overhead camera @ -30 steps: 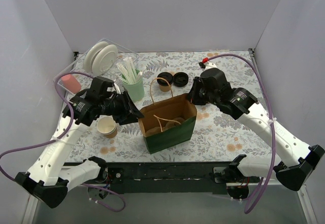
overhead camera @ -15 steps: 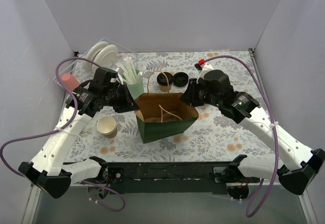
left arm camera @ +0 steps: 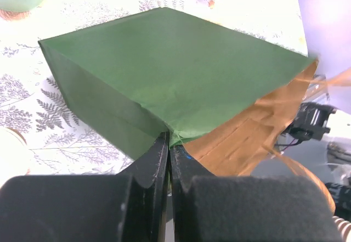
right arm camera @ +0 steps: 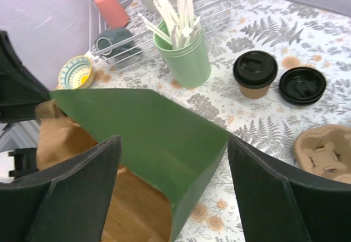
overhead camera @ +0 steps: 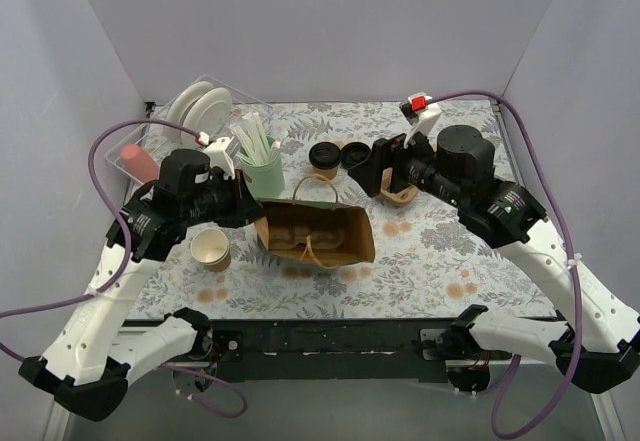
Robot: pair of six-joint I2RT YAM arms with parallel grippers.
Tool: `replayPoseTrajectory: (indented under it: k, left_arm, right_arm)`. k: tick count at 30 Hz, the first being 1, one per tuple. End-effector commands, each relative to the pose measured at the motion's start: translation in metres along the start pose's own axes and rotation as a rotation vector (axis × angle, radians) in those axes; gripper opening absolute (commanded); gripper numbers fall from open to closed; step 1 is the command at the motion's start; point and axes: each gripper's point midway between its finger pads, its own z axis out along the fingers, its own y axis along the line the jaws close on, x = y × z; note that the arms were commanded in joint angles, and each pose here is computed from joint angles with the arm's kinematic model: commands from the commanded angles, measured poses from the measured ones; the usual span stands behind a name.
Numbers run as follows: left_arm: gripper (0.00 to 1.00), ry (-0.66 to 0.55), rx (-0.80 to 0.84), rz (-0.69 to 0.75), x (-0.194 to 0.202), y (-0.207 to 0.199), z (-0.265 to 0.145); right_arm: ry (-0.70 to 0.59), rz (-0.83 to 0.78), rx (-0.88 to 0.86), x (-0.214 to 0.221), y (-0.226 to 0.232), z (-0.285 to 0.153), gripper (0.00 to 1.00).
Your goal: Pack the takeout coffee
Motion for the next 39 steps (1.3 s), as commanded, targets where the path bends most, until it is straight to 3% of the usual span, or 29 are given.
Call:
replayPoseTrajectory:
  k: [1, 7, 8, 10, 14, 22, 26, 29, 32, 33, 34, 36, 39]
  left_arm:
    - [0.0, -0.041, 0.024, 0.087, 0.001, 0.001, -0.006]
    - [0.0, -0.071, 0.063, 0.104, 0.008, -0.001, -0.009]
    - [0.0, -0.123, 0.091, 0.14, 0.003, -0.005, -0.017]
    - [0.0, -0.15, 0.116, 0.175, 0.006, -0.006, -0.02]
    - [0.0, -0.186, 0.142, 0.248, 0.012, -0.004, -0.023]
    - [0.0, -0.165, 0.139, 0.256, 0.023, 0.002, -0.018]
    - [0.0, -0.155, 0.139, 0.235, 0.03, 0.005, -0.019]
    - [0.0, -0.141, 0.157, 0.215, 0.038, 0.004, -0.02]
    - [0.0, -0.141, 0.167, 0.199, 0.04, 0.003, -0.021]
    - [0.0, -0.138, 0.176, 0.194, 0.042, 0.001, -0.022]
    - [0.0, -0.135, 0.177, 0.191, 0.043, 0.002, -0.021]
    - [0.0, -0.127, 0.185, 0.193, 0.049, 0.003, -0.021]
    - [0.0, -0.133, 0.194, 0.21, 0.053, 0.003, -0.024]
  right_arm:
    - [-0.143, -0.072, 0.035, -0.038, -0.004, -0.012, 0.86]
    - [-0.121, -0.098, 0.14, -0.027, -0.027, -0.007, 0.9]
    - [-0.109, -0.094, 0.166, -0.023, -0.032, -0.004, 0.9]
    - [-0.098, -0.071, 0.24, -0.018, -0.046, -0.001, 0.85]
    - [0.0, -0.087, 0.312, -0.004, -0.063, 0.018, 0.87]
    - [0.123, -0.033, 0.286, 0.016, -0.075, 0.055, 0.79]
    - [0.161, 0.026, 0.294, 0.029, -0.105, 0.076, 0.77]
    - [0.192, -0.023, 0.297, 0.037, -0.124, 0.102, 0.77]
    - [0.252, -0.106, 0.297, 0.042, -0.14, 0.135, 0.82]
    - [0.23, -0.127, 0.299, 0.025, -0.14, 0.142, 0.85]
    - [0.292, -0.156, 0.304, 0.04, -0.151, 0.159, 0.86]
    - [0.272, -0.203, 0.265, 0.024, -0.149, 0.177, 0.92]
    - [0.313, -0.256, 0.235, 0.036, -0.158, 0.206, 0.98]
